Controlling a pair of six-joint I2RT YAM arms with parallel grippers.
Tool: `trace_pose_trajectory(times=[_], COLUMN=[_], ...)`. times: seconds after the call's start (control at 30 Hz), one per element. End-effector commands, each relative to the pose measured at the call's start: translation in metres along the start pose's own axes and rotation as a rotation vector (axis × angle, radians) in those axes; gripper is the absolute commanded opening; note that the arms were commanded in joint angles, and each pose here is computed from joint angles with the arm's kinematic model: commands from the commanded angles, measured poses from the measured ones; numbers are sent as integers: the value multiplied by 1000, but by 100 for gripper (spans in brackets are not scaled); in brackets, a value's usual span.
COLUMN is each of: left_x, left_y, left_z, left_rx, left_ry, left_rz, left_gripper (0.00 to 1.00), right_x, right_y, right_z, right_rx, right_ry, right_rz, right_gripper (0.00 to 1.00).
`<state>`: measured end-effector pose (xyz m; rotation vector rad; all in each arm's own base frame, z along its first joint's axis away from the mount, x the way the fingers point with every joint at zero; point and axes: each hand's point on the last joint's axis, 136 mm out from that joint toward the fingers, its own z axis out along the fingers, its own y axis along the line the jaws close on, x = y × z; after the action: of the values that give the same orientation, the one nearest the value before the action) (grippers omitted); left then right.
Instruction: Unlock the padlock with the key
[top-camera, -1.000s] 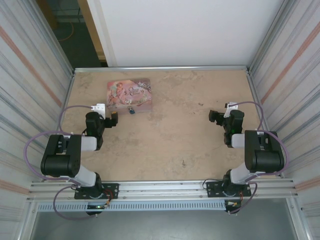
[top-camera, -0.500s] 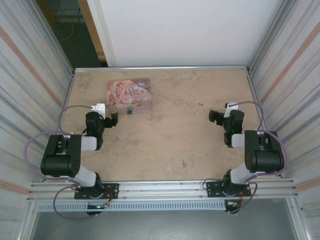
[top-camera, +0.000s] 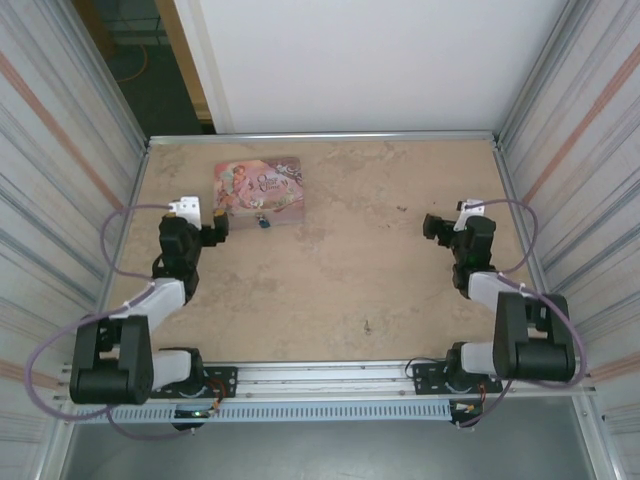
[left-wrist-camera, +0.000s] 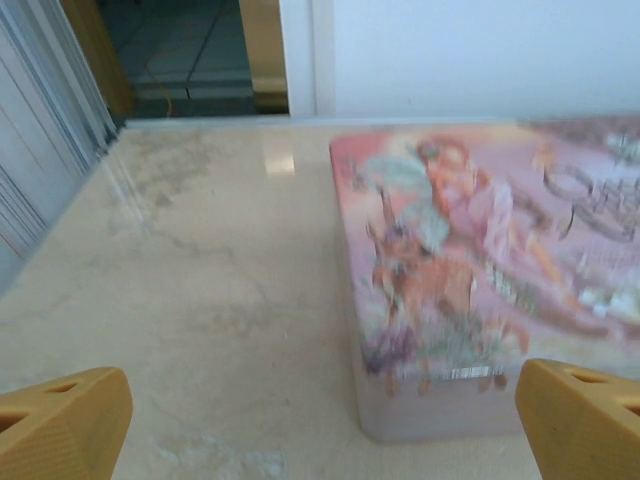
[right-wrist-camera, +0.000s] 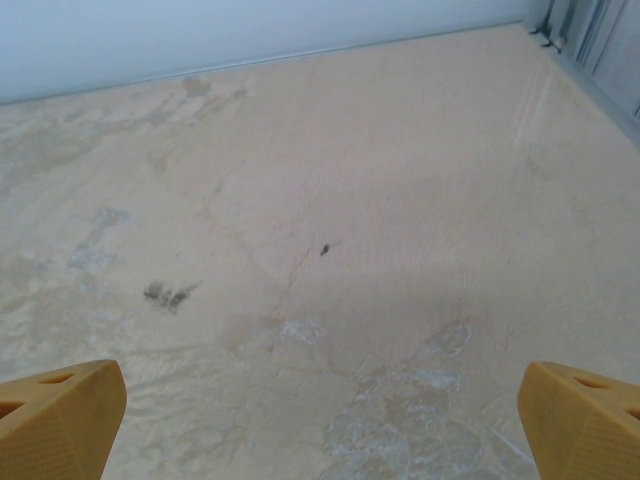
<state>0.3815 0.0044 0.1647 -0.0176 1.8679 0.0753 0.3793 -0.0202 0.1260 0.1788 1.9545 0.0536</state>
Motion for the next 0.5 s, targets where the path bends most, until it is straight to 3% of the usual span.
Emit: trace_pose_trajectory(times=[0.0, 0.1, 0.27, 0.47], left_x=[-29, -40, -42, -36], left_y=[11, 17, 24, 24], left_z=[-6, -2, 20, 63], left_rx=[-62, -68, 15, 152], left_ry=[30, 107, 261, 351], left_rz=[-62, -144, -412, -596], left_gripper=[99, 99, 99, 99], right_x=[-18, -34, -51, -39], right_y=[11, 36, 99, 170], right_z=[-15, -30, -52, -63], right_rx=[-8, -72, -227, -349], right_ry=[63, 105, 153, 233], right_rz=[83, 165, 243, 218], right_gripper=[99, 99, 99, 99])
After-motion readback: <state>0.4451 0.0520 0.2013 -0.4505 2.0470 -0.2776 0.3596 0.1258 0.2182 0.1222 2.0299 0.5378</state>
